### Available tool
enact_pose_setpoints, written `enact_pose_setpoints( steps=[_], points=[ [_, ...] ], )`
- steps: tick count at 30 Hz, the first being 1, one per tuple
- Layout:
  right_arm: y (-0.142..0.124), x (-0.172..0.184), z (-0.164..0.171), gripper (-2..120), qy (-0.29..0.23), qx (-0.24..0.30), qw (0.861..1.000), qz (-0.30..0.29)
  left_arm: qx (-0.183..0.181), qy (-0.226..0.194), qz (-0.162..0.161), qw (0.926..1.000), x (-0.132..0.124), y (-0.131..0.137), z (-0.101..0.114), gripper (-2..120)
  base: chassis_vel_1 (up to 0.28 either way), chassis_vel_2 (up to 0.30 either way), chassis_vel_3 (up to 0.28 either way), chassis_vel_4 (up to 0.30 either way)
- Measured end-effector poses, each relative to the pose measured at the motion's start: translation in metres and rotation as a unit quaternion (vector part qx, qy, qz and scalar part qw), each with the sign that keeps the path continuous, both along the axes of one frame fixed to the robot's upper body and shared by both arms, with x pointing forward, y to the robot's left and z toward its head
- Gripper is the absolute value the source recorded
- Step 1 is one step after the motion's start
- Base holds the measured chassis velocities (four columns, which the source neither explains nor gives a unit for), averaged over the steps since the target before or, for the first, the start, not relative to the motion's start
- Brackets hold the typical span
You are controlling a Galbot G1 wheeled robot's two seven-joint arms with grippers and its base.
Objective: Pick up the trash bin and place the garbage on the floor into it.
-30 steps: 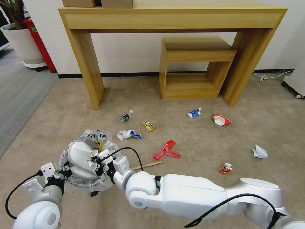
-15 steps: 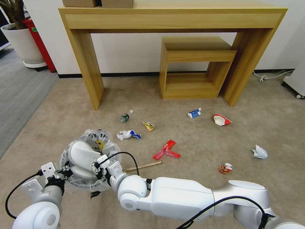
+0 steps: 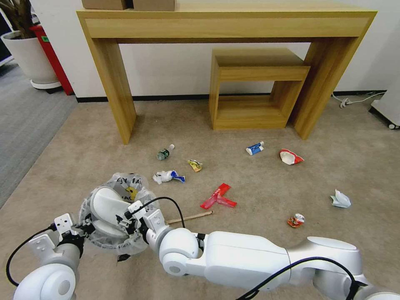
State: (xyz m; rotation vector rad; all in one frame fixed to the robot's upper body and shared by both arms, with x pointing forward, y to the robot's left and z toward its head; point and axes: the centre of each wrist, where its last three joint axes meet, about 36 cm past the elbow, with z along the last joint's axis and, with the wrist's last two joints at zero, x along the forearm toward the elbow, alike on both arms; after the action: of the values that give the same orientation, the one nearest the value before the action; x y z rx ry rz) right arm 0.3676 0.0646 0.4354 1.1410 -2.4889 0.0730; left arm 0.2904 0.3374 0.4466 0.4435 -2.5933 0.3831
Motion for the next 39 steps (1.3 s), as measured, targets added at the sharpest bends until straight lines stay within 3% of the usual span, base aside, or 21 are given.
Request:
enact_pose_setpoints(
  steps=[6,11,14,20,23,26,39],
  points=[
    [-0.016,0.014,0.026,99,-0.008,0.048,0.998,-0.029,-0.013,0.024,-0.006,0.9996,0.003,0.007,0.001,0,0.0,0.0,0.0,0.0],
    [-0.029,0.023,0.038,100,-0.015,0.065,0.997,-0.048,-0.016,0.031,-0.004,0.9994,0.006,0.012,0.002,0,0.0,0.0,0.0,0.0],
    [-0.061,0.049,0.048,100,-0.023,0.067,0.992,-0.1,-0.014,0.033,-0.002,0.9994,0.009,0.018,0.004,0,0.0,0.0,0.0,0.0],
    [-0.099,0.067,0.039,100,-0.01,0.039,0.986,-0.16,-0.012,0.034,-0.002,0.9993,0.013,0.021,0.003,0,0.0,0.0,0.0,0.0],
    [-0.131,0.08,0.021,100,0.018,0.01,0.972,-0.233,-0.015,0.034,-0.003,0.9993,0.018,0.022,0.001,0,0.0,0.0,0.0,0.0],
    [-0.15,0.085,0.011,100,0.025,0.002,0.964,-0.266,-0.018,0.035,-0.004,0.9992,0.02,0.02,-0.002,0,0.0,0.0,0.0,0.0],
    [-0.202,0.073,0.0,100,0.009,-0.001,0.951,-0.31,-0.018,0.034,-0.004,0.9993,0.024,0.019,-0.005,0,0.0,0.0,0.0,0.0]
  ],
)
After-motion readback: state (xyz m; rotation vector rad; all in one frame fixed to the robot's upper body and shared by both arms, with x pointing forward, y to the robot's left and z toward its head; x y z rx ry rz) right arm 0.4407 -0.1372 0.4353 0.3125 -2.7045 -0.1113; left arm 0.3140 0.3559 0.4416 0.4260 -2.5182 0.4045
